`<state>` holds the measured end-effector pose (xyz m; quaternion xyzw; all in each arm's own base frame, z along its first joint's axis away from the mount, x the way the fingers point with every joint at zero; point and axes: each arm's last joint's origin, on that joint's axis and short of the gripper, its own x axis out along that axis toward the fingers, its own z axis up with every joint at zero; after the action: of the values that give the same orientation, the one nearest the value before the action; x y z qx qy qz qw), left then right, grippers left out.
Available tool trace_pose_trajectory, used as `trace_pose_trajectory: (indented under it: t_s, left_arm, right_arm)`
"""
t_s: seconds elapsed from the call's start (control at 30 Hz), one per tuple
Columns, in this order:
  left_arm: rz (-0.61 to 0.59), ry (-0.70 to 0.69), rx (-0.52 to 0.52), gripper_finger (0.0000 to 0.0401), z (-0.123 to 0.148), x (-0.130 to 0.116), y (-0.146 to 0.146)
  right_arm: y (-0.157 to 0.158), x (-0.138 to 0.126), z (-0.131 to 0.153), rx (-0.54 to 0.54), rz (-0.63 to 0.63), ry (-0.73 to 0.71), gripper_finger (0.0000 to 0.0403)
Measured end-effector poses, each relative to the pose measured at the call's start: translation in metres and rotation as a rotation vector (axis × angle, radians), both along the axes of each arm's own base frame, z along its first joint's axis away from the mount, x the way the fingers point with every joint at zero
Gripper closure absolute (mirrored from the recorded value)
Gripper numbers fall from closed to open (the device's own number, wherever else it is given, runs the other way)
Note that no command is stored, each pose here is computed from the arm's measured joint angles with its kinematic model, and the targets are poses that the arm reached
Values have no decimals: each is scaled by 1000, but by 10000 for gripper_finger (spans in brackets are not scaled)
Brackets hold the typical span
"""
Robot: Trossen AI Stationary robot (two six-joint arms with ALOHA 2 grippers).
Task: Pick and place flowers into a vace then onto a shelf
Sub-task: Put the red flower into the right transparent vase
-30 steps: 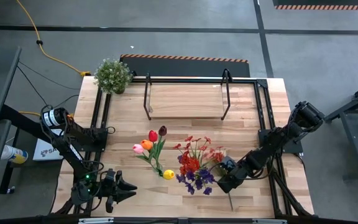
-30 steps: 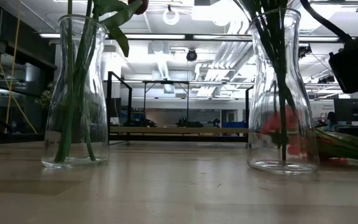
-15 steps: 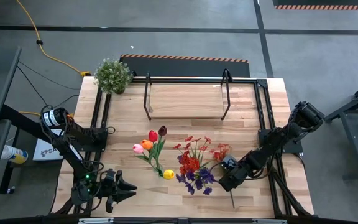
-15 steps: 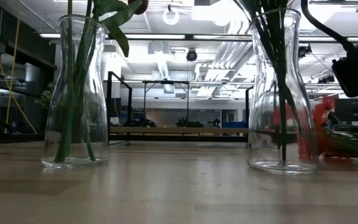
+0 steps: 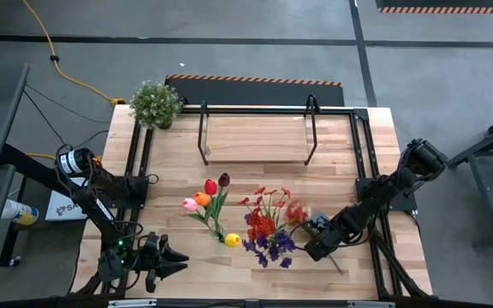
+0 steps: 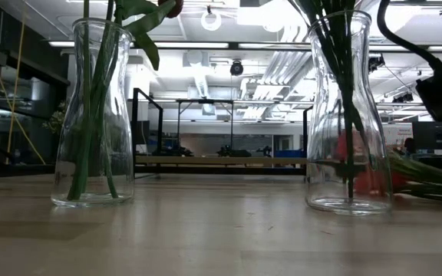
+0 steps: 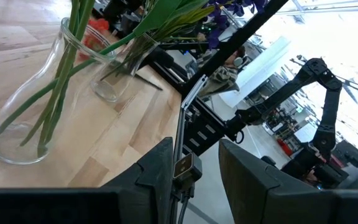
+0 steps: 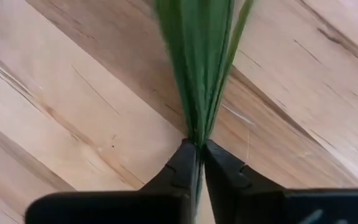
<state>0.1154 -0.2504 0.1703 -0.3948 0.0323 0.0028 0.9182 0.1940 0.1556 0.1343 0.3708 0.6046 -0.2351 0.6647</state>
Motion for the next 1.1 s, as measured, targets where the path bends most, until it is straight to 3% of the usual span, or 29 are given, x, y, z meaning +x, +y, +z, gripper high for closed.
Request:
trace_pose_trajectory:
  t_s: [0.77,1.1]
  left_arm:
    - [0,0,0,238,0,0,0]
    - [-26,5,-18,238,0,0,-1]
  right_arm:
    - [-6,-5,2,-10,-69,65,402]
    - [-26,-25,38,-83,-115,-2,403]
